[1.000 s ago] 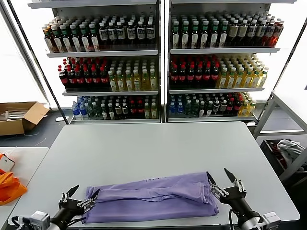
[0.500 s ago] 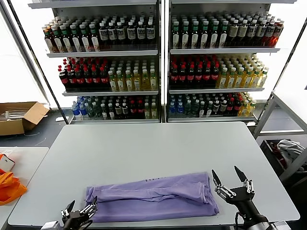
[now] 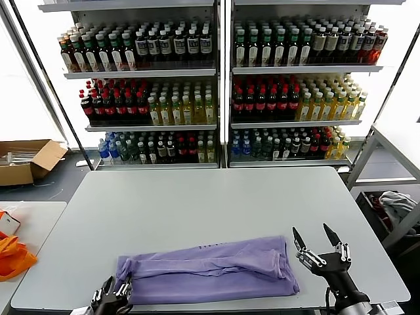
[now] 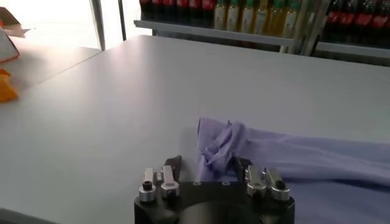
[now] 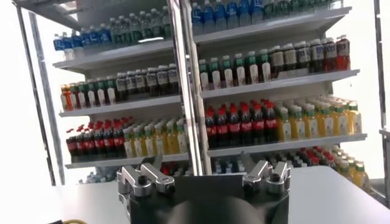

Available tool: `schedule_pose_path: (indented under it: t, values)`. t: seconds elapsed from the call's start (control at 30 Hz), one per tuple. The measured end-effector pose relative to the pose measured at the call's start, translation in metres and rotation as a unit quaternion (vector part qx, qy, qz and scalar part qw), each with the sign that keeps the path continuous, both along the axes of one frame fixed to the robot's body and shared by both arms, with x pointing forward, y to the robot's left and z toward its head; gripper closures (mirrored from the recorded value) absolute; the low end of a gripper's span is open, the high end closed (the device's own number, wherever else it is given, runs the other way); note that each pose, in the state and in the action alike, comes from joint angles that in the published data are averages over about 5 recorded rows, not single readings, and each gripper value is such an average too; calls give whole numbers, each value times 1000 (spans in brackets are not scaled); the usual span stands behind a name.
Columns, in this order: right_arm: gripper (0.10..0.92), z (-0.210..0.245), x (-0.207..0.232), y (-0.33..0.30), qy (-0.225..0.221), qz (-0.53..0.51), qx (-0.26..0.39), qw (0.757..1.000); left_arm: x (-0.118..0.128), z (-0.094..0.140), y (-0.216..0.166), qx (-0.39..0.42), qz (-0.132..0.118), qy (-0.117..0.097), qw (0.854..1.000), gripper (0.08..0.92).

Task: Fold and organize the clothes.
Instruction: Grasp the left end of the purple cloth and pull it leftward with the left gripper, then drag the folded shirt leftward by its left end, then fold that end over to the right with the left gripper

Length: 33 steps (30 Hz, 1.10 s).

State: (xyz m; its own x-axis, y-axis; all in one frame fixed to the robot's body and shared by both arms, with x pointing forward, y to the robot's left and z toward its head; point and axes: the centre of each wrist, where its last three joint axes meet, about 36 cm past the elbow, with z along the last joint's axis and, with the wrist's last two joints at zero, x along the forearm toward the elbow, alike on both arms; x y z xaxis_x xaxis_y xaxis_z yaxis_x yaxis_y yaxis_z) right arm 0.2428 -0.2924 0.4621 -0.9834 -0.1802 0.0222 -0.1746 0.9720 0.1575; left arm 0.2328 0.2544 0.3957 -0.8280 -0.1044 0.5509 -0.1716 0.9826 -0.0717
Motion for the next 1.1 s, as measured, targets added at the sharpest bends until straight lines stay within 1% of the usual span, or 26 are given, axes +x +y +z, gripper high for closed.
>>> schedule_pose_path:
  t: [0.2, 0.4, 0.5, 0.63, 0.83, 0.97, 1.1]
  values:
    - [200, 3, 3, 0, 1, -1, 12, 1000, -4, -6, 4, -4, -26, -11, 1000, 691]
    - [200, 7, 5, 1, -1, -2, 18, 1000, 2, -2, 19, -20, -58, -30, 998, 859]
    - [200, 9, 6, 1, -2, -3, 20, 1000, 8, 3, 29, -27, -72, -41, 996, 905]
    - [200, 11, 8, 0, -3, -6, 21, 1000, 18, 8, 42, -34, -81, -54, 995, 910]
    - [200, 12, 9, -2, -4, -7, 21, 1000, 36, 18, 73, -38, -81, -69, 994, 910]
    - [200, 12, 9, -2, -4, -7, 22, 1000, 49, 25, 109, -25, -74, -77, 994, 910]
    - [200, 13, 9, -1, -5, -5, 23, 1000, 63, 34, 158, 6, -63, -84, 995, 910]
